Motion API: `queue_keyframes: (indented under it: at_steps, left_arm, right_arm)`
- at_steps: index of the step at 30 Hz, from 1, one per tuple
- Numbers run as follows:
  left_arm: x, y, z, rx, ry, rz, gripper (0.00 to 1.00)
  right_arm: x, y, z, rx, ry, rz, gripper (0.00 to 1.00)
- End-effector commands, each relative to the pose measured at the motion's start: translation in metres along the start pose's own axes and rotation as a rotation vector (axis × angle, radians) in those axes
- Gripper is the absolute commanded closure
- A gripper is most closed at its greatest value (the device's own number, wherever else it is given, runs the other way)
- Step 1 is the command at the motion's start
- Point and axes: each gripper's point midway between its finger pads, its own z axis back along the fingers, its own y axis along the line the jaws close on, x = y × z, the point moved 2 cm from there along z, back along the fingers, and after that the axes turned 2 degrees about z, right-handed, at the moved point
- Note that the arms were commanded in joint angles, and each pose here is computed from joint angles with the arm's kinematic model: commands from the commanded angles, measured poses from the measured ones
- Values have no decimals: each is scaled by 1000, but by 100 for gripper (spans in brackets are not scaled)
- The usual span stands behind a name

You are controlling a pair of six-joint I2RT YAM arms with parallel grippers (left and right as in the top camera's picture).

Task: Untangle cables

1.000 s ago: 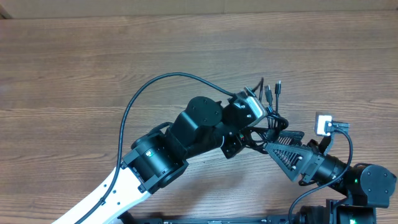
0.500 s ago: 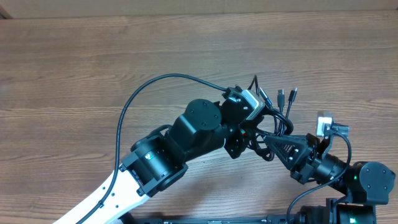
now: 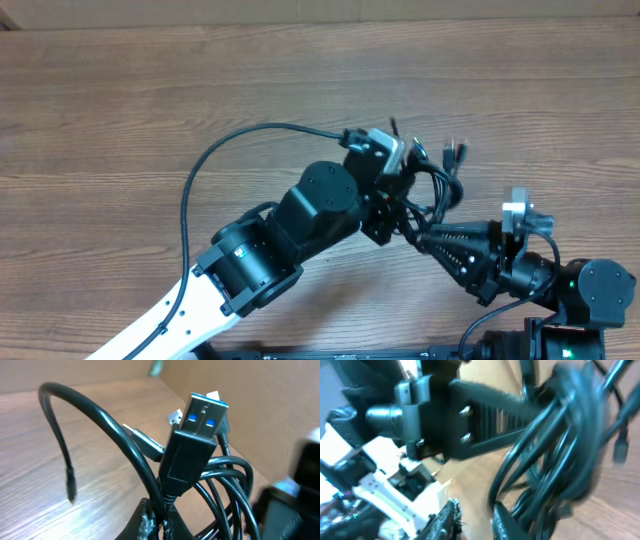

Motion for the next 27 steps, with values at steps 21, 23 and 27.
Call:
queue_keyframes:
  at_steps: [21,23,27]
  left_arm:
    - [23,16,11,115,-108,-39,96]
    - [21,17,11,121,-95,-81,96]
    - [18,19,12,131,-79,-120,96]
  right_arm:
    - [12,-8,1,-70,-73,-201,0]
    - [12,-10,1,-84,-80,-210,0]
    - [8,-23,3,-146,-96,-260,0]
